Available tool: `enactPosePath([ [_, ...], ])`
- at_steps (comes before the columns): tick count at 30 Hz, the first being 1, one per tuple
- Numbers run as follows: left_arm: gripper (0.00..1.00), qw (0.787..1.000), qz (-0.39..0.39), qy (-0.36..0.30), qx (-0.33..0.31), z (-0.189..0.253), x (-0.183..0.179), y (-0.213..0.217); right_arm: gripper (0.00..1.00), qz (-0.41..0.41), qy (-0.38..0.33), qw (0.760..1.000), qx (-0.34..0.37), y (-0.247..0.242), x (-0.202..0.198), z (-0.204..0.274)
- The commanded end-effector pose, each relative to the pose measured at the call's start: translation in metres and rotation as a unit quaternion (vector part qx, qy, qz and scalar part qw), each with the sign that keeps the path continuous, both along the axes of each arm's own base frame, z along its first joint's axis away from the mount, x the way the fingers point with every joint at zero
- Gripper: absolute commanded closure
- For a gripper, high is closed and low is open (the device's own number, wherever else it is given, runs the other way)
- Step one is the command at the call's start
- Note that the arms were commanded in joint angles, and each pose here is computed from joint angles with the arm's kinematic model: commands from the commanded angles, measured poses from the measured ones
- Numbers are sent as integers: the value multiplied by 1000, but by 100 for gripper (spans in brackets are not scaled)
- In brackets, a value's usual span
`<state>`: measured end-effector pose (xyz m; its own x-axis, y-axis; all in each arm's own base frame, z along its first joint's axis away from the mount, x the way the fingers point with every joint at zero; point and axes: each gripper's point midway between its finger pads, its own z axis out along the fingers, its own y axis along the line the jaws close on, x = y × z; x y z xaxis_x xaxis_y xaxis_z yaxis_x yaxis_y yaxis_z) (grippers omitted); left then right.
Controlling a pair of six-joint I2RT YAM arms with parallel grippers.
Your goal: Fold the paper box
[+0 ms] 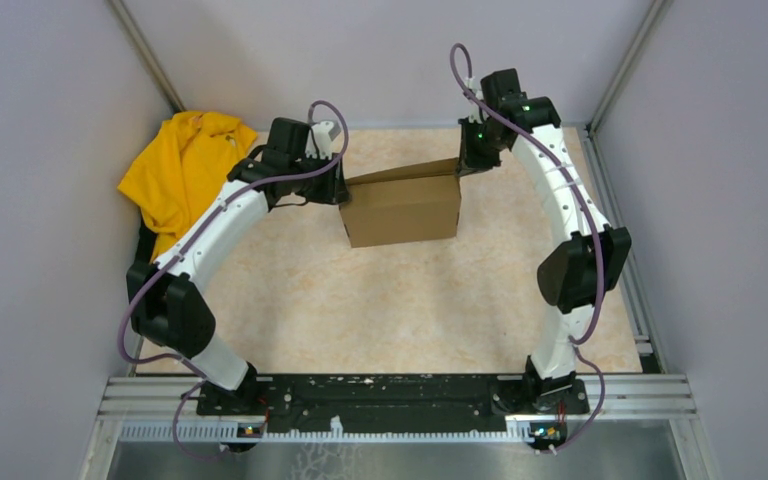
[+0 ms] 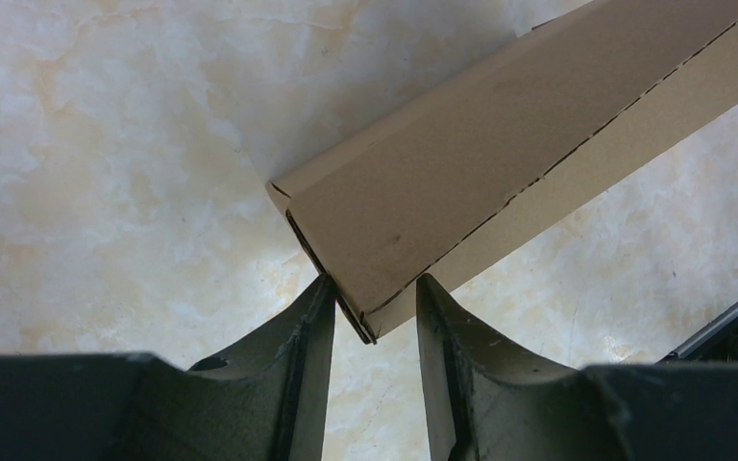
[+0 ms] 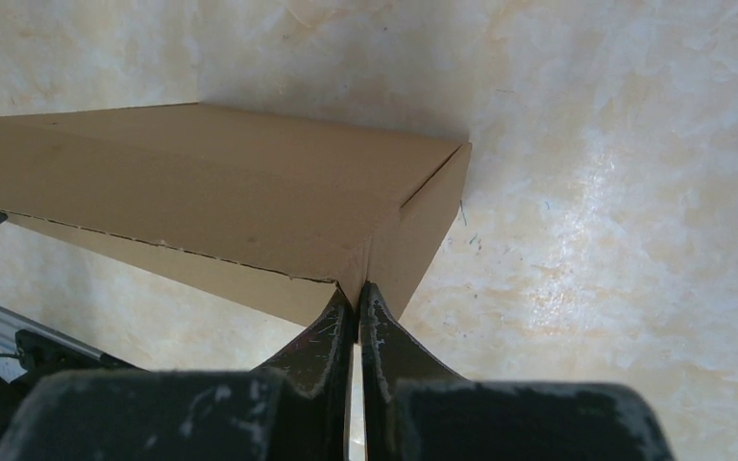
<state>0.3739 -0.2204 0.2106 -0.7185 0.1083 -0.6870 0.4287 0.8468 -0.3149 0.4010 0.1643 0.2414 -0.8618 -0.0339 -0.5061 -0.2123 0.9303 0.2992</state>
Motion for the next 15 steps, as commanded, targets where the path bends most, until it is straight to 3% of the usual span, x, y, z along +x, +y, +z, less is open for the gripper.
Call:
enactPosePath([
  [1, 58, 999, -40, 22, -30, -4, -15, -22, 100, 47, 11, 995, 90, 43, -15, 19],
  [15, 53, 998, -40, 31, -28, -11, -17, -22, 100, 54, 24, 991, 120, 36, -18, 27],
])
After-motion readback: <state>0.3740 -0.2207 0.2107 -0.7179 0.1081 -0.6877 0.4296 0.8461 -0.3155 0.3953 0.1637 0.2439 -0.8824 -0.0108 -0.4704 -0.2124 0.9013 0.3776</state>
